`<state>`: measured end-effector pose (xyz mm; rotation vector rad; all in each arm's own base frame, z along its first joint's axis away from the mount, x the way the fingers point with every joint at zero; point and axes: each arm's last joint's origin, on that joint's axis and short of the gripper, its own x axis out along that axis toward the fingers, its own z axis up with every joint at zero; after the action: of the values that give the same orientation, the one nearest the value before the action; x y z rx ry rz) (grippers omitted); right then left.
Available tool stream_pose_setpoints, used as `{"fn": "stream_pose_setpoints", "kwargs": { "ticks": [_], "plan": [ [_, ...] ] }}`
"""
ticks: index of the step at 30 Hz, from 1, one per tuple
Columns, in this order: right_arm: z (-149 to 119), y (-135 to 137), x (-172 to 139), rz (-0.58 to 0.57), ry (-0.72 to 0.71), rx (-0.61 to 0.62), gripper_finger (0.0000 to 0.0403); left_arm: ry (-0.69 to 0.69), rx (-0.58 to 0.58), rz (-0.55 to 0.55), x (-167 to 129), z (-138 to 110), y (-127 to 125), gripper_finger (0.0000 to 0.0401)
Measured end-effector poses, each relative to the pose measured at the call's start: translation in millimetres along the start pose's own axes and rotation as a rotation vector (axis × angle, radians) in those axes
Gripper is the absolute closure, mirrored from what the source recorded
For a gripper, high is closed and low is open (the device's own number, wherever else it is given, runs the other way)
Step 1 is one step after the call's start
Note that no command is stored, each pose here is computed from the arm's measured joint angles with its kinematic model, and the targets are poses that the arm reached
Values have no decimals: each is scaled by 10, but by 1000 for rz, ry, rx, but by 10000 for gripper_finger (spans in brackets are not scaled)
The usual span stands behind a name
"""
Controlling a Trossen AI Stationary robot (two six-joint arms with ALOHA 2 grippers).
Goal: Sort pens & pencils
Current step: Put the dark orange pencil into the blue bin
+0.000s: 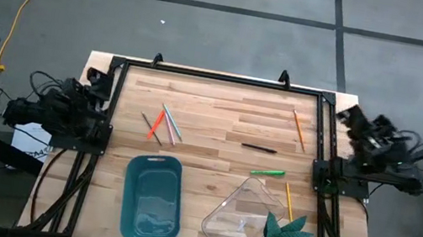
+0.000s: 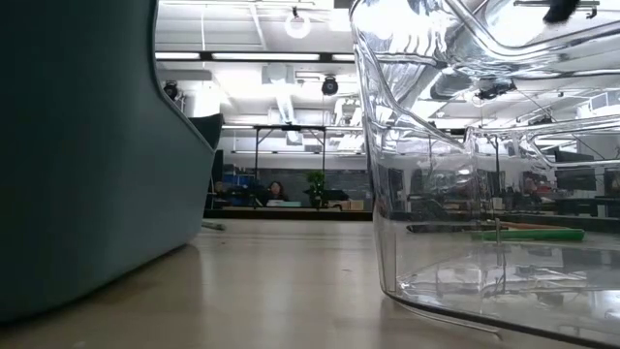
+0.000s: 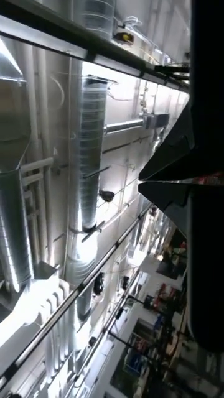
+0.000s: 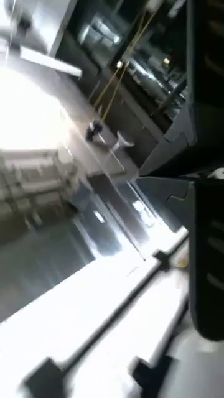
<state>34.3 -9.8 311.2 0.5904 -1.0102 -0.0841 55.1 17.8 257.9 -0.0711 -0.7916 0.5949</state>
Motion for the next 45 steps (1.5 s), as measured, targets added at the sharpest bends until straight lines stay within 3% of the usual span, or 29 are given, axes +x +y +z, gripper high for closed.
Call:
{"fn": "stream_pose_setpoints", "kwargs": {
  "ticks": [2,8,15,21,25,35,40,45],
  "plan": [
    [52,100,177,-46,122,-78,402,112,62,-19,97,116,-41,400],
    [-77,190,694,-428,564,-281,402,621,274,23,356,377,-133,401],
    [-372,216,1223,-630,837,-458,402,806,413,143,691,553,-267,401],
    [-544,-6,1391,-1058,1087,-533,402,1014,512,210,761,363,-320,401],
    [-609,-191,1463,-1204,1266,-501,402,1120,518,259,722,236,-315,400],
    [-595,-926,1478,-1338,1471,-354,402,1170,544,272,707,175,-314,401],
    [-529,-1304,1185,-1449,1549,-229,402,1183,527,251,703,175,-318,401],
    [-551,-1516,724,-1586,1588,-137,402,1198,512,229,701,169,-325,400]
  ]
}}
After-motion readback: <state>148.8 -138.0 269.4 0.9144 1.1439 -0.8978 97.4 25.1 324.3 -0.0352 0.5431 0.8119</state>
